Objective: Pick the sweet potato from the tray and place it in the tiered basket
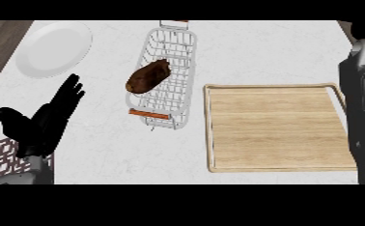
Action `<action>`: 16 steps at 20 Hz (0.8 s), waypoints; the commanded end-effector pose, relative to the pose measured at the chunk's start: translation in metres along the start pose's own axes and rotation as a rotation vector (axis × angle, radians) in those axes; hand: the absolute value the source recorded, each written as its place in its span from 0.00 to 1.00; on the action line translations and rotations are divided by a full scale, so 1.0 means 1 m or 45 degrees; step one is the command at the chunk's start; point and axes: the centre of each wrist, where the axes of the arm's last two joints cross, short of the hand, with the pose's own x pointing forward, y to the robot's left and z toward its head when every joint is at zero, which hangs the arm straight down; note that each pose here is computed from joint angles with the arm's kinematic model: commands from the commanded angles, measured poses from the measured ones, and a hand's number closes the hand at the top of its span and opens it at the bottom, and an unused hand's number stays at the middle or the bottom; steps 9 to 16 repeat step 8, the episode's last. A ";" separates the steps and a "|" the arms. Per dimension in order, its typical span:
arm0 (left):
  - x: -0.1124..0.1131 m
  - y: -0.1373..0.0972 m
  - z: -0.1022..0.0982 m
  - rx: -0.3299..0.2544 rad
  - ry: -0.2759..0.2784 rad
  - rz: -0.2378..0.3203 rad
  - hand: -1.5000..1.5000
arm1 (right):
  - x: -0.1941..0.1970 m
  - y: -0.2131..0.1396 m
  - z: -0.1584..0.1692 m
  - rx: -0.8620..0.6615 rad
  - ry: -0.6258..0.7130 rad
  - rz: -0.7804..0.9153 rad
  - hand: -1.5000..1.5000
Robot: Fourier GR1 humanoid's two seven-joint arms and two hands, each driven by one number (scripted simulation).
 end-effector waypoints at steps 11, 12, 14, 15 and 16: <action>0.000 -0.008 0.004 0.000 0.006 -0.008 0.50 | 0.013 -0.144 -0.021 -0.016 -0.036 0.029 0.00; 0.000 -0.008 0.004 0.000 0.006 -0.008 0.50 | 0.013 -0.144 -0.021 -0.016 -0.036 0.029 0.00; 0.000 -0.008 0.004 0.000 0.006 -0.008 0.50 | 0.013 -0.144 -0.021 -0.016 -0.036 0.029 0.00; 0.000 -0.008 0.004 0.000 0.006 -0.008 0.50 | 0.013 -0.144 -0.021 -0.016 -0.036 0.029 0.00; 0.000 -0.008 0.004 0.000 0.006 -0.008 0.50 | 0.013 -0.144 -0.021 -0.016 -0.036 0.029 0.00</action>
